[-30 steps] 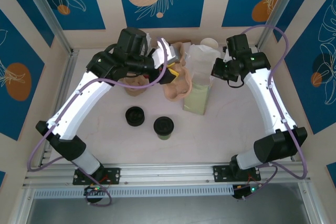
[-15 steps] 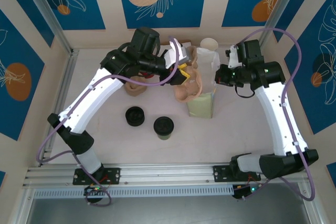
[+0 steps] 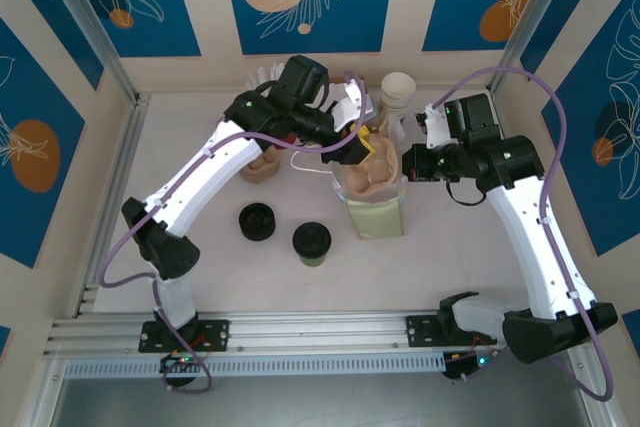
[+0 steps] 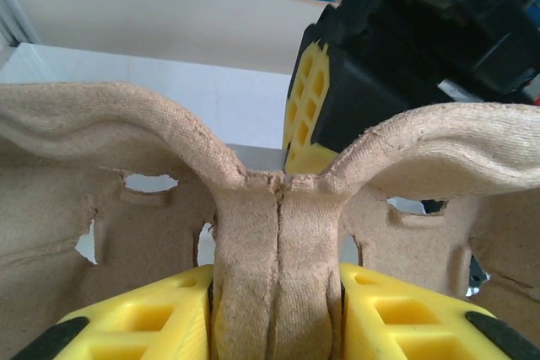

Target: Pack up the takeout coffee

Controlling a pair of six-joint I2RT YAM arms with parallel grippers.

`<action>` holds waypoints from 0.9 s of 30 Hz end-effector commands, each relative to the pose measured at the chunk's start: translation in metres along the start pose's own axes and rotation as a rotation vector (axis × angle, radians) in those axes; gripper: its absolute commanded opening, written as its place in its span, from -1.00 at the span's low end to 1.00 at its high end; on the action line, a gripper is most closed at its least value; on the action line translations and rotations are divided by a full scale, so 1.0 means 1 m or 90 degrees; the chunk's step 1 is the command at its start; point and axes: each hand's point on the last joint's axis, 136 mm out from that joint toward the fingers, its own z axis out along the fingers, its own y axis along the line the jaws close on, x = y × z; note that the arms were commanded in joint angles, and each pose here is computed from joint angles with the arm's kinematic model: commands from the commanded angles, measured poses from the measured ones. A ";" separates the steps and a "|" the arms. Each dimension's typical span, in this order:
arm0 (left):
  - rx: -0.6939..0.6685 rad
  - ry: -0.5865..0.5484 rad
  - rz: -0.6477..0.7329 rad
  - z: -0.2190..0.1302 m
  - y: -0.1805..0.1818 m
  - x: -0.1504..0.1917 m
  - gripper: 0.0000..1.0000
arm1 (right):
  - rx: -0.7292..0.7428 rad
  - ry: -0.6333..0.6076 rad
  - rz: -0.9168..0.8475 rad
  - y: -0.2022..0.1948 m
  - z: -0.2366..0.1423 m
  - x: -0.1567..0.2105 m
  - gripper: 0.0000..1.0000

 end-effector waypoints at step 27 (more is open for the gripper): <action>0.033 0.108 -0.032 0.046 0.017 0.056 -0.29 | -0.059 -0.001 -0.094 0.016 -0.003 0.015 -1.00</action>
